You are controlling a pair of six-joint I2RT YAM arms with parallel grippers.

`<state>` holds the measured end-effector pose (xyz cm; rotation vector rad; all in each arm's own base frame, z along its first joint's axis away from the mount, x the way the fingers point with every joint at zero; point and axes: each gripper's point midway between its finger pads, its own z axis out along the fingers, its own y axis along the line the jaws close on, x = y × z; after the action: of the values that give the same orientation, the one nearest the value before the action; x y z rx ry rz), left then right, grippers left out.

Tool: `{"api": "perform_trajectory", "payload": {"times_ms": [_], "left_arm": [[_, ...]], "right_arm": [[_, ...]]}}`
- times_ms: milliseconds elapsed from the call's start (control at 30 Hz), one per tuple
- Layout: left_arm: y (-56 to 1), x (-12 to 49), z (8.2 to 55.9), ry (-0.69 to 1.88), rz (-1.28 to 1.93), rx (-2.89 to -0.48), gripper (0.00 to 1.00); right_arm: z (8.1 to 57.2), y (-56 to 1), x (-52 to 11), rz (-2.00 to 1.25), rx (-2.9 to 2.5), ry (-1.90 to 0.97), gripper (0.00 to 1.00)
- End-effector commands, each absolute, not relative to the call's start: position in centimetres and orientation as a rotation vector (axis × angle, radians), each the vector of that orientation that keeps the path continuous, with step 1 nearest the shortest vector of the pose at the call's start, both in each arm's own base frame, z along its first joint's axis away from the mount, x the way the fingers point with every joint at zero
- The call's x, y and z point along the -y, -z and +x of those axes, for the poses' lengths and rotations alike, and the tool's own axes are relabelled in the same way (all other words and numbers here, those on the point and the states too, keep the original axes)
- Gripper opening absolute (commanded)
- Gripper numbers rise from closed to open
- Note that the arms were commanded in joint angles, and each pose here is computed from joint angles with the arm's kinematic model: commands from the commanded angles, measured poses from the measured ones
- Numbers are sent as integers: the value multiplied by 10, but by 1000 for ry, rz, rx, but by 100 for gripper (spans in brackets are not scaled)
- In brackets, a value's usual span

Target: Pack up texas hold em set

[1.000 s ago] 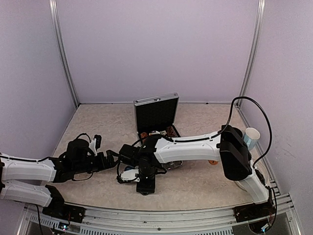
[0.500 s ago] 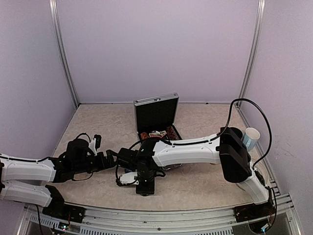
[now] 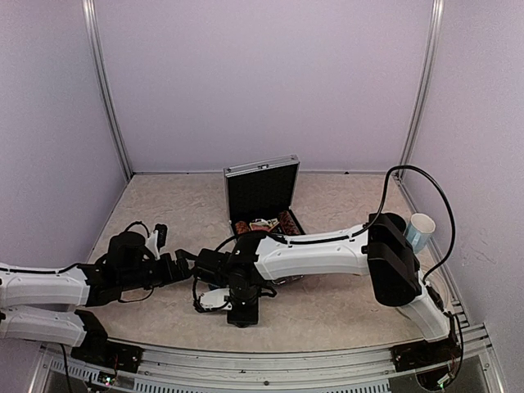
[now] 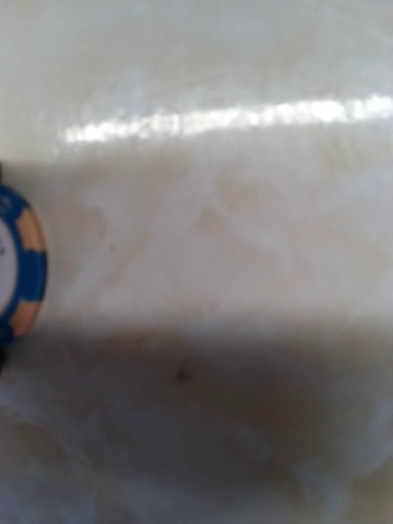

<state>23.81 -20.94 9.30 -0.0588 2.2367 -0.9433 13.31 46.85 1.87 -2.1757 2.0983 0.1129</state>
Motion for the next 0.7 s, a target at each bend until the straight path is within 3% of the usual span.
{"api": "perform_trajectory", "payload": {"times_ms": [0,400,667], "left_arm": [[-89,205,233,931,-65,-2246,99],[-66,226,219,1021,62,-2336,96],[-76,264,210,1238,214,-2297,90]], "right_arm": [[139,-39,-479,-2125,-2037,-97,42],[165,-88,-488,-1992,-1929,-83,43],[175,-109,-490,-1936,-1892,-91,43]]}}
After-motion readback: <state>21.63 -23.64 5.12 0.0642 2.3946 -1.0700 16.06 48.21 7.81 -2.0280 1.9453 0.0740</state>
